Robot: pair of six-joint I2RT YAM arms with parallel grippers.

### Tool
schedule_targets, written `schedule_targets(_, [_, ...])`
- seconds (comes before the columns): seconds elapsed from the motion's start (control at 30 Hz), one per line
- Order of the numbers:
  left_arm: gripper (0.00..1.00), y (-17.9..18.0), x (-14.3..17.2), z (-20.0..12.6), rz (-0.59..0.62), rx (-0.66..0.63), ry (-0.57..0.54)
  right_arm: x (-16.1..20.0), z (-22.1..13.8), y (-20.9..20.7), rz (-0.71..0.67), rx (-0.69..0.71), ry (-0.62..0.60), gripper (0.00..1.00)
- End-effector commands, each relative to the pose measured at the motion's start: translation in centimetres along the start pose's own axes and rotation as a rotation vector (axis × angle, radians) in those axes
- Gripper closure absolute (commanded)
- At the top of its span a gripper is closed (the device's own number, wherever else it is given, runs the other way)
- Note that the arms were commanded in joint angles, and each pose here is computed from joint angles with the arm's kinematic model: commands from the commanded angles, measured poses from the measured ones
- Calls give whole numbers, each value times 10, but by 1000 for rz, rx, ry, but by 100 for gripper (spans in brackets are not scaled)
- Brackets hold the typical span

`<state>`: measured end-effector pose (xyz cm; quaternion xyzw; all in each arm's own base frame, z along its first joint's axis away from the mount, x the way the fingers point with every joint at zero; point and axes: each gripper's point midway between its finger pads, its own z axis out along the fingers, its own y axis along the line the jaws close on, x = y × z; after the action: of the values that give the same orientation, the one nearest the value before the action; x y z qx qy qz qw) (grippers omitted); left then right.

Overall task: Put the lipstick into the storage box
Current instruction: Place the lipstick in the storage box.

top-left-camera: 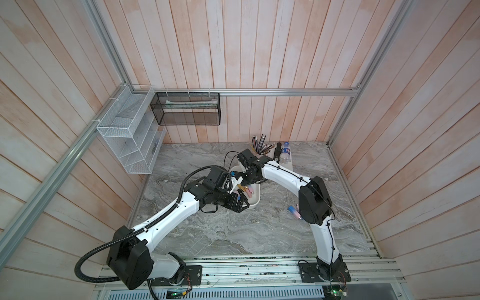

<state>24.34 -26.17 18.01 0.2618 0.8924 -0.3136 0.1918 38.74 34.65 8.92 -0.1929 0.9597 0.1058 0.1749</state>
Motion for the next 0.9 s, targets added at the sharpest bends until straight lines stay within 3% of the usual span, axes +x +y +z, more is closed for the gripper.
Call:
schedule_targets(0.0, [0, 4, 5, -2, 8, -10, 3, -8, -16, 3, -5, -12, -17, 61])
schedule_targets(0.2, [0, 1, -4, -1, 22, 7, -11, -11, -53, -30, 19, 90, -60, 56])
schedule_targets(0.33, [0, 0, -8, -1, 32, 11, -18, 11, -79, -70, 81, 165, -69, 56])
schedule_targets(0.6, [0, -5, -19, 3, 53, 42, -30, 90, -102, -148, 248, 266, -27, 55])
schedule_targets(0.87, [0, -9, -30, 9, 65, 76, -29, 166, -84, -164, 353, 269, 47, 55])
